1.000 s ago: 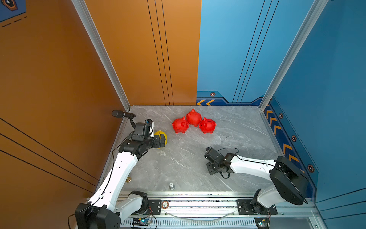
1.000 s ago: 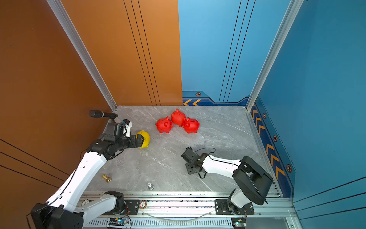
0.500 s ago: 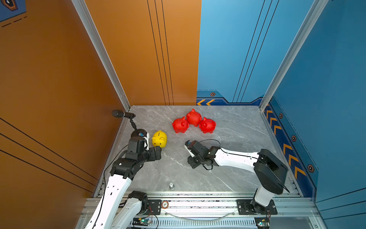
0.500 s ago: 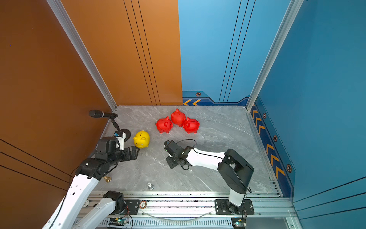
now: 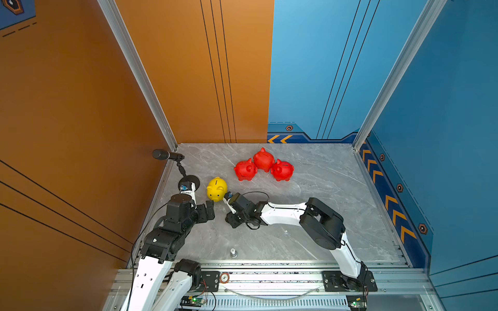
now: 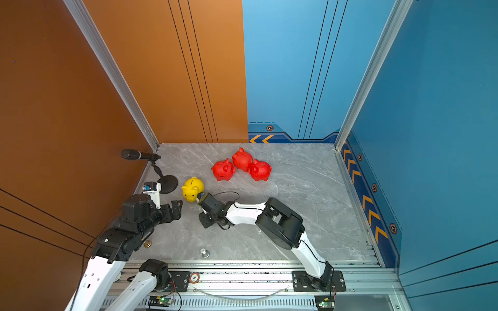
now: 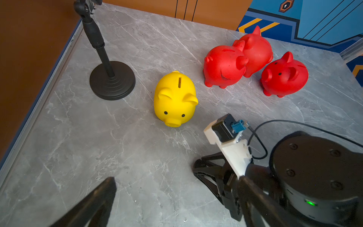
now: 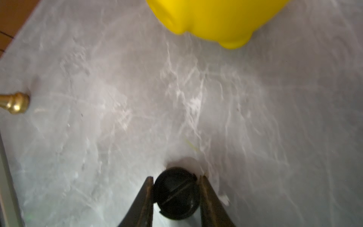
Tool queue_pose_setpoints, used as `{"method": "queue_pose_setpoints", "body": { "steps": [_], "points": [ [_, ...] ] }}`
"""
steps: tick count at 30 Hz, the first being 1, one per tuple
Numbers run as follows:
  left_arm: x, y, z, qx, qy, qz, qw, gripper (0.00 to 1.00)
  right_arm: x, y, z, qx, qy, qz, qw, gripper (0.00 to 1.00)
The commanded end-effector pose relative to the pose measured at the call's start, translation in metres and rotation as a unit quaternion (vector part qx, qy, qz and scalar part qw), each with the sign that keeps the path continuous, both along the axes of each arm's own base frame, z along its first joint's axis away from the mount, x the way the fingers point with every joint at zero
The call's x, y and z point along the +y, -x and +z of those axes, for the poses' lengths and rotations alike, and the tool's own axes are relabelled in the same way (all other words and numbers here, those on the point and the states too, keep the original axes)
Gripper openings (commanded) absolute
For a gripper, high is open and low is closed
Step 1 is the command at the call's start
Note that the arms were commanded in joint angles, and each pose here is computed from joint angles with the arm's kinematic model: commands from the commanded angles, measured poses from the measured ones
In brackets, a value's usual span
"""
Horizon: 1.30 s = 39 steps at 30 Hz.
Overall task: Open piggy banks
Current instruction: Place the lid at the center of the board, then move the piggy bank to the center of the board.
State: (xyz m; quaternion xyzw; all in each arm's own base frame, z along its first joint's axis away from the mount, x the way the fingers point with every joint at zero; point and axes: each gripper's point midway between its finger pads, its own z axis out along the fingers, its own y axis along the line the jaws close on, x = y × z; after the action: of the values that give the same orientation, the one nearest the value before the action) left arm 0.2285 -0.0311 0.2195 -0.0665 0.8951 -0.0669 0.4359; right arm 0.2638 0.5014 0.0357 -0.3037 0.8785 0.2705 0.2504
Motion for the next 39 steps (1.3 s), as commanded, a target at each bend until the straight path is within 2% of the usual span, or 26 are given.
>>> {"method": "queue_pose_setpoints", "body": {
  "steps": [1, 7, 15, 17, 22, 23, 24, 28, 33, 39],
  "points": [
    [0.003, -0.001, -0.004, 0.003, 0.002, 0.009, 1.000, 0.98, 0.018, -0.015, 0.003, -0.014, -0.037, -0.046, 0.998, 0.31],
    [0.001, -0.002, -0.003, 0.000, 0.008, 0.006, 1.000, 0.98, 0.032, -0.026, 0.005, -0.031, -0.062, -0.080, 0.994, 0.34],
    [0.001, -0.005, -0.002, 0.002, 0.019, 0.005, 1.000, 0.98, 0.024, -0.028, 0.023, -0.040, -0.097, -0.083, 0.991, 0.58],
    [-0.001, -0.007, -0.002, 0.004, 0.023, 0.001, 1.000, 0.98, 0.016, -0.027, 0.027, -0.037, -0.106, -0.079, 0.990, 0.66],
    [-0.008, -0.016, 0.003, 0.012, 0.033, -0.016, 0.999, 0.98, -0.023, -0.026, 0.038, -0.046, -0.101, -0.074, 0.991, 0.77],
    [-0.011, -0.019, 0.005, 0.012, 0.036, -0.022, 0.999, 0.98, -0.034, -0.025, 0.043, -0.052, -0.100, -0.074, 0.991, 0.83],
    [-0.014, -0.022, 0.008, 0.011, 0.039, -0.031, 0.999, 0.98, -0.046, -0.023, 0.043, -0.054, -0.093, -0.071, 0.992, 1.00],
    [-0.029, -0.040, 0.010, 0.020, 0.053, -0.062, 0.996, 0.98, -0.095, -0.025, 0.043, -0.058, -0.053, -0.074, 0.994, 1.00],
    [-0.052, -0.068, 0.000, 0.068, 0.066, -0.096, 0.991, 0.98, -0.153, -0.030, 0.038, -0.046, 0.005, -0.092, 0.995, 1.00],
    [-0.085, -0.108, -0.004, 0.094, 0.060, -0.130, 0.985, 0.98, -0.199, -0.041, 0.050, -0.050, 0.001, -0.119, 0.992, 1.00]
  ]
}}
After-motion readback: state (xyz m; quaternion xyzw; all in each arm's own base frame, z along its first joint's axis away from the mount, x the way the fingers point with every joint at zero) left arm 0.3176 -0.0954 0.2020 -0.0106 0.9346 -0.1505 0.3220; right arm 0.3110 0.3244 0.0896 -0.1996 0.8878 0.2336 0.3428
